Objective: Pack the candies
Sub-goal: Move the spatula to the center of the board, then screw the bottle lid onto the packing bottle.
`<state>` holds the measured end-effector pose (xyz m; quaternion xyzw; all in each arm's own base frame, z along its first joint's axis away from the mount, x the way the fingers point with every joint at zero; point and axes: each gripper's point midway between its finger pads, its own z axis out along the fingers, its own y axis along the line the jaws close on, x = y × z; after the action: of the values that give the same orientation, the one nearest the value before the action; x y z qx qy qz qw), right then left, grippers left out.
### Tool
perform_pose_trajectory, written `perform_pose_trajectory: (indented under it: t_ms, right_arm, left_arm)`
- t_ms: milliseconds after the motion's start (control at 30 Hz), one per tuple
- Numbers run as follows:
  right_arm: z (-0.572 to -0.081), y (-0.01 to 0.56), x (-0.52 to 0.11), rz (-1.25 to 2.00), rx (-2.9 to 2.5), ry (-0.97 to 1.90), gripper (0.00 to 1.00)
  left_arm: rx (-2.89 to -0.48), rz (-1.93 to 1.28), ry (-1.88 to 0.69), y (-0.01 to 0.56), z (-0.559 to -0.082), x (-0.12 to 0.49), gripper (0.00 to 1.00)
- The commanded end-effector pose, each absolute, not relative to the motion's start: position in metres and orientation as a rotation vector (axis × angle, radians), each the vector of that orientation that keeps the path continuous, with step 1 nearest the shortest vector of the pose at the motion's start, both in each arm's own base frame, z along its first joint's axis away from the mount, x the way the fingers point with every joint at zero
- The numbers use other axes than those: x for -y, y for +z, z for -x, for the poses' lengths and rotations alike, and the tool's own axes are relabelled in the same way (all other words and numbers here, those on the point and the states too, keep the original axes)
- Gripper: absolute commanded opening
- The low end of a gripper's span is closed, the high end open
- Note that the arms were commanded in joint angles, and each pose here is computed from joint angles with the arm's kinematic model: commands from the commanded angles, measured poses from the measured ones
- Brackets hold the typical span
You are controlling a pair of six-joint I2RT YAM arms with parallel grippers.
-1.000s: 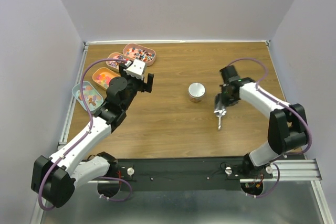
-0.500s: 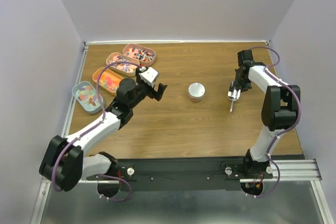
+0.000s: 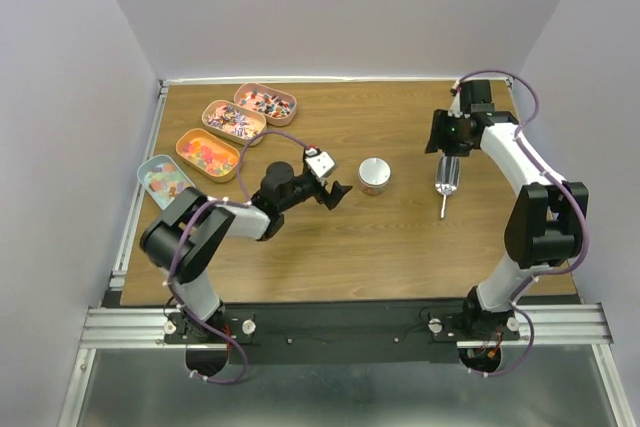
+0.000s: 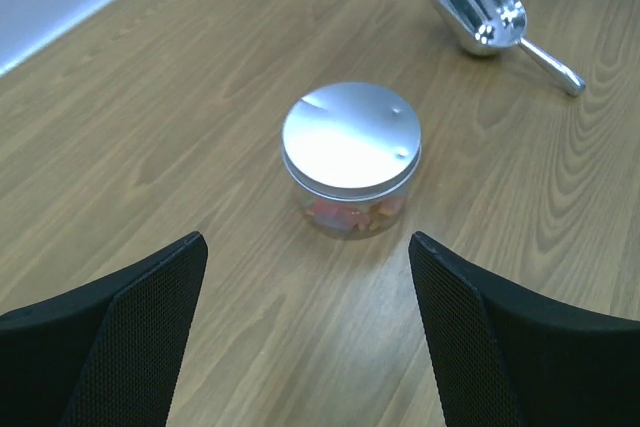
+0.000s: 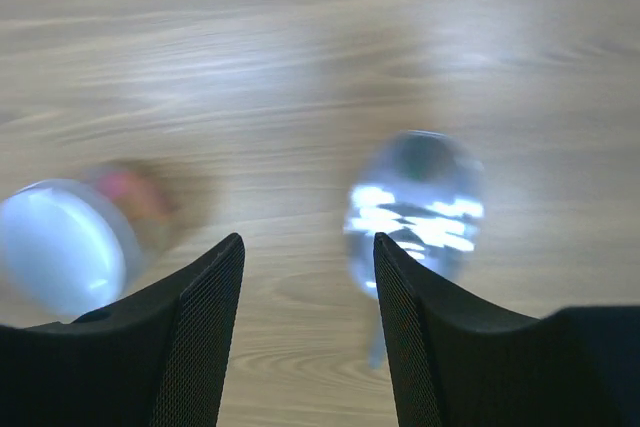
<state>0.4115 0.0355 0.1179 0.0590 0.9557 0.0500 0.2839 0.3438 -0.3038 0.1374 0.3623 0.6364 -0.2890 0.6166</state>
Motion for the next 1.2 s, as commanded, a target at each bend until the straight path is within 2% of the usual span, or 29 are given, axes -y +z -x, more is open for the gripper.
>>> perform_pose_trajectory:
  t_ms: [0, 167, 333, 533, 800, 1167]
  right_arm:
    - [-0.402, 0.124, -0.129, 0.071, -2.546, 0.624, 0.61]
    - [-0.402, 0.104, -0.159, 0.104, -2.544, 0.843, 0.61]
    - [-0.405, 0.099, -0.171, 0.153, -2.531, 0.923, 0.61]
    - [-0.401, 0.092, -0.187, 0.190, -2.524, 1.030, 0.61]
    - [-0.405, 0.075, -0.195, 0.194, -2.545, 1.066, 0.61]
    - [-0.388, 0.067, -0.208, 0.213, -2.569, 1.119, 0.61]
  left_arm:
    - [-1.337, -0.868, -0.709, 0.134, -0.343, 0.328, 0.89]
    - [-1.326, -0.884, -0.731, 0.113, -0.338, 0.338, 0.89]
    - [-1.359, -0.888, -0.767, 0.087, -0.339, 0.343, 0.89]
    - [-1.372, -0.872, -0.735, 0.085, -0.354, 0.348, 0.92]
    - [-1.433, -0.883, -0.732, 0.079, -0.362, 0.353, 0.93]
    - [-1.581, -0.937, -0.631, 0.063, -0.374, 0.351, 0.93]
